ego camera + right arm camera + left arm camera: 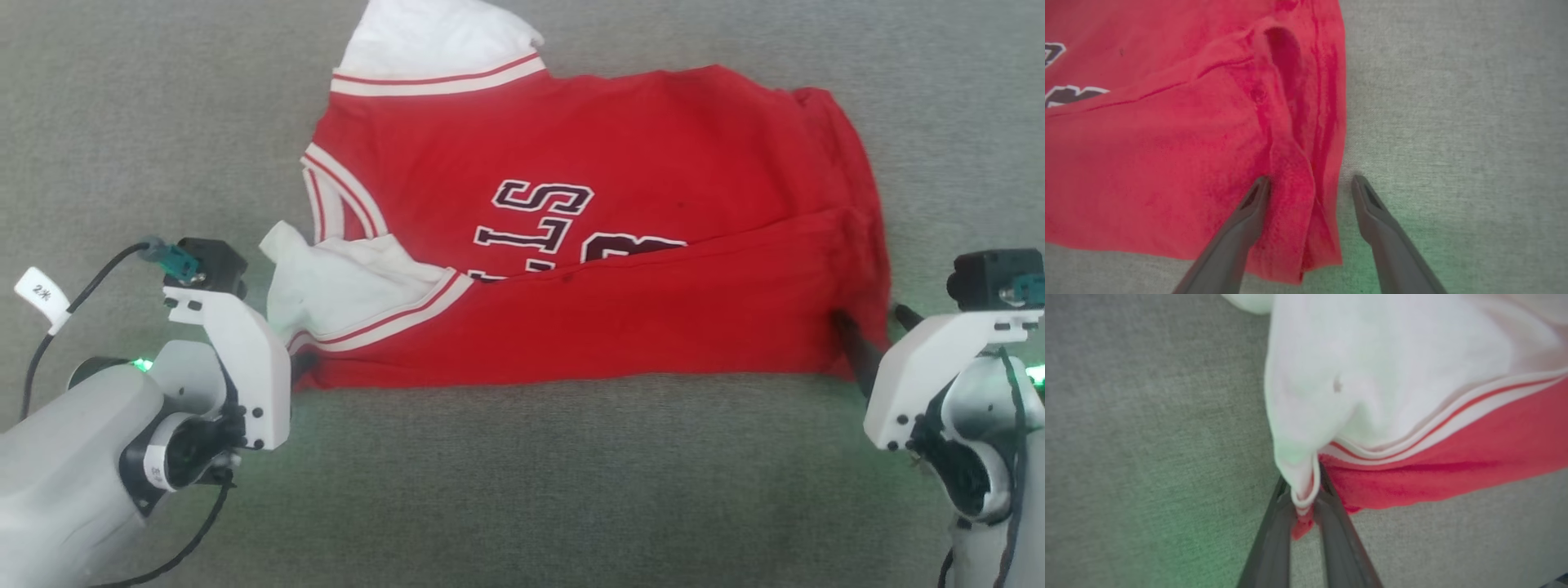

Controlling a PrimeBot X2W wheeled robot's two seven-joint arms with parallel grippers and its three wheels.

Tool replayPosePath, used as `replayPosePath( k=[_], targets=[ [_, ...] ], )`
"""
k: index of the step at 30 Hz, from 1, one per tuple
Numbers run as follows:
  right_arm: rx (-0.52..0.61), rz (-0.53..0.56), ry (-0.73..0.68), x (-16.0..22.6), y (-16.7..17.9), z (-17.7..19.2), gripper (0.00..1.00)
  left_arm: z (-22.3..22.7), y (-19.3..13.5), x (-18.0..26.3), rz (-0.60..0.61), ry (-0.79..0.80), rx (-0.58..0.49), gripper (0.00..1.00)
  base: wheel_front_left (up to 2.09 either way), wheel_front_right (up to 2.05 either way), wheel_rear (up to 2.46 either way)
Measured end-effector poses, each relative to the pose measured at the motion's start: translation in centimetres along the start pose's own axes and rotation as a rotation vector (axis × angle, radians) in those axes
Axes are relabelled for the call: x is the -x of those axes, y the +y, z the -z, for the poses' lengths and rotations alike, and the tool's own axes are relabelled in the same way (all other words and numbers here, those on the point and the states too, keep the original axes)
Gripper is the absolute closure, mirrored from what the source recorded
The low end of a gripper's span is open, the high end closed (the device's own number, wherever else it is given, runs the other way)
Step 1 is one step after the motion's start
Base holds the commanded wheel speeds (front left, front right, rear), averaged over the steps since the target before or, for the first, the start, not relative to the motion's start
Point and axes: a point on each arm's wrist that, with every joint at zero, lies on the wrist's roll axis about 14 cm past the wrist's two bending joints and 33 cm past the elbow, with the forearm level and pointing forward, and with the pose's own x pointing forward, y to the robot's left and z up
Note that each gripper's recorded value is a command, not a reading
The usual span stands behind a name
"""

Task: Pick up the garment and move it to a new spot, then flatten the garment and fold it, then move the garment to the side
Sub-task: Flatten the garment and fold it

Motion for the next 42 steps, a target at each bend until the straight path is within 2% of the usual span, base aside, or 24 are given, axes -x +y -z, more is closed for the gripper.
replayPosePath(
  k=[5, 6, 7, 13, 26, 34, 42],
  targets=[
    [0.003, -0.019, 0.147, -1.2, 0.7, 1.6, 0.00, 0.2, 0.1, -0.2, 0.008, -0.006, 0.010, 1.00, 0.00, 0.00, 0.00],
    [0.016, -0.016, 0.177, -1.4, 0.7, 1.9, 0.22, 0.3, 0.1, -0.2, 0.008, -0.006, 0.012, 1.00, 0.00, 0.00, 0.00],
    [0.023, -0.019, 0.207, -1.5, 0.8, 2.1, 0.98, 0.3, 0.2, -0.2, 0.009, -0.006, 0.013, 1.00, 0.00, 0.00, 0.00],
    [0.034, -0.056, 0.297, -1.6, 2.0, 2.6, 1.00, 0.3, 0.3, -0.2, 0.016, -0.016, 0.016, 1.00, 0.00, 0.00, 0.00],
    [0.072, -0.090, 0.335, 1.0, 1.9, 1.4, 1.00, 0.3, 0.3, 2.5, 0.008, -0.008, -0.007, 1.00, 0.00, 0.00, 0.00],
    [0.066, -0.088, 0.393, 3.2, 1.1, 3.2, 1.00, 3.8, 0.4, 4.4, -0.028, 0.072, 0.018, 1.00, 0.00, 0.00, 0.00],
    [-0.004, -0.087, 0.424, 3.2, 1.0, 5.4, 1.00, 6.4, -0.2, 3.5, -0.009, 0.134, 0.092, 1.00, 0.00, 0.00, 0.00]
  ],
)
